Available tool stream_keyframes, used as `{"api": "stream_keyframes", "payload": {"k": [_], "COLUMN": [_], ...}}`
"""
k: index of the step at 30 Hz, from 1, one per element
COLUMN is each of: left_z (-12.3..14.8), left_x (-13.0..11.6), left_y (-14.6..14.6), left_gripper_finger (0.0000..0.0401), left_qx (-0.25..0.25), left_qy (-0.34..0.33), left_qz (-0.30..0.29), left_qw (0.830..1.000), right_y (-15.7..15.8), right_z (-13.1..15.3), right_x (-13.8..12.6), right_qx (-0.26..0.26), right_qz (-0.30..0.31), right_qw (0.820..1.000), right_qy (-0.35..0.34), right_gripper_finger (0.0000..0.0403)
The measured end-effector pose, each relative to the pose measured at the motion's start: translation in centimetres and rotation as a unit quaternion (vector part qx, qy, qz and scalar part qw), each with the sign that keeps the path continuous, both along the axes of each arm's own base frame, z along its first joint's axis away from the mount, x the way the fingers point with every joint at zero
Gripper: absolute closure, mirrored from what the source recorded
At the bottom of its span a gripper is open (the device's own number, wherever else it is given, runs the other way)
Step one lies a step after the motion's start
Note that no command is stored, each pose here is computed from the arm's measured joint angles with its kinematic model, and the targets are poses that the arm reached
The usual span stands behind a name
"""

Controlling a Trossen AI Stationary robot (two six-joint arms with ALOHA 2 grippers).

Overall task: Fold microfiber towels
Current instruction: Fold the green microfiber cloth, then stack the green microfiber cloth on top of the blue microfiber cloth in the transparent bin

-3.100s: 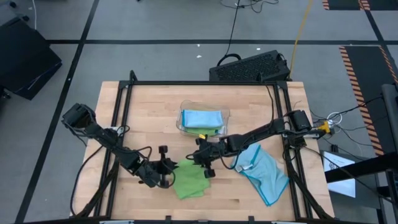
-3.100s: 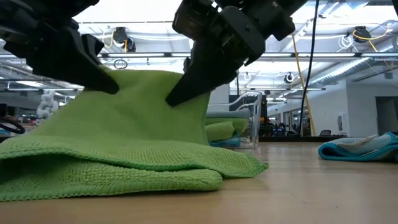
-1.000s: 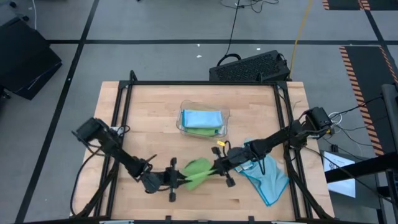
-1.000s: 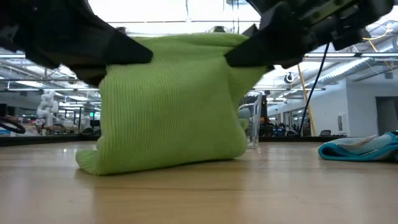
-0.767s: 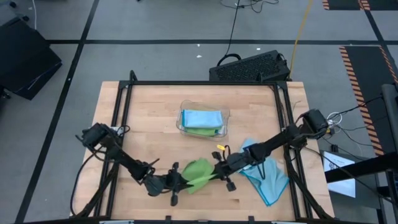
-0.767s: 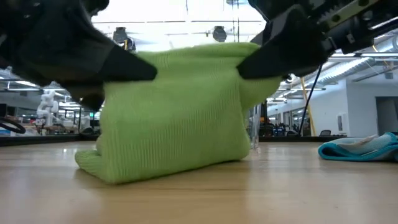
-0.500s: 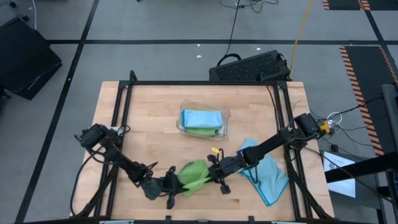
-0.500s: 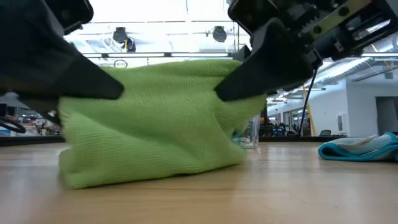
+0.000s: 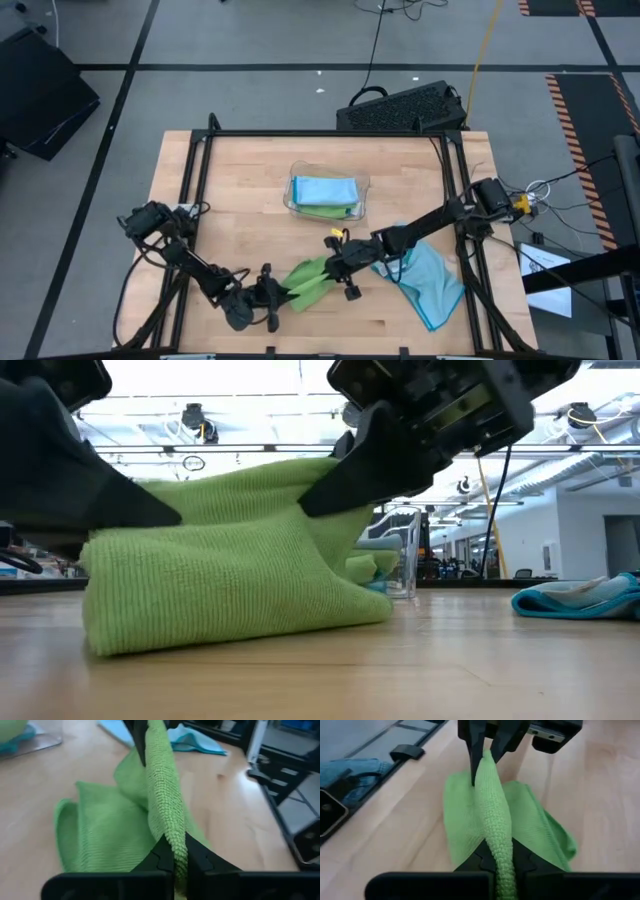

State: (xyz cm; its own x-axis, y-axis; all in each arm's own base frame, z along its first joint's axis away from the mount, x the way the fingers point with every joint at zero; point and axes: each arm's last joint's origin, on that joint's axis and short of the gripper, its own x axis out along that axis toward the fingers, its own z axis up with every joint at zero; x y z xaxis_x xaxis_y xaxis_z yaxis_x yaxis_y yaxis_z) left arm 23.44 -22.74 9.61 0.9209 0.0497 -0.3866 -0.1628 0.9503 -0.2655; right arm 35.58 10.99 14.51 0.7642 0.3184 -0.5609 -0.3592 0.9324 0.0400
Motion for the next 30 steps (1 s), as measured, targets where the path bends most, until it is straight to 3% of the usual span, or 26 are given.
{"api": "stream_keyframes", "payload": {"k": [4,8,17,23,30], "left_z": [-0.4,-0.6,-0.5,2.1,6.0], "left_x": [0.3,0.3,-0.5,-1.4,-3.1], "left_y": [0.6,0.7,0.0,0.9,3.5], "left_gripper_finger": [0.0377,0.0351,0.0281,0.0244,0.0222], "left_qx": [-0.016,-0.029,-0.041,0.0,0.033], "left_qy": [0.016,0.033,0.037,0.036,0.042], "left_qz": [0.023,0.005,0.0,0.032,0.101], "left_qw": [0.999,0.999,0.998,0.999,0.993], "right_y": [-0.6,-0.8,-1.4,-1.4,-0.1], "right_z": [-0.1,-0.1,-0.1,0.2,1.0], "right_x": [0.1,0.2,0.3,0.3,-0.2], "right_qx": [-0.014,-0.044,-0.092,-0.097,-0.083], "right_qz": [-0.002,-0.024,-0.09,-0.107,-0.093], "right_qw": [1.0,0.999,0.991,0.989,0.992], "right_qy": [0.0,-0.009,-0.021,-0.026,-0.037], "right_gripper_finger": [0.0397,0.0374,0.0253,0.0197,0.019]}}
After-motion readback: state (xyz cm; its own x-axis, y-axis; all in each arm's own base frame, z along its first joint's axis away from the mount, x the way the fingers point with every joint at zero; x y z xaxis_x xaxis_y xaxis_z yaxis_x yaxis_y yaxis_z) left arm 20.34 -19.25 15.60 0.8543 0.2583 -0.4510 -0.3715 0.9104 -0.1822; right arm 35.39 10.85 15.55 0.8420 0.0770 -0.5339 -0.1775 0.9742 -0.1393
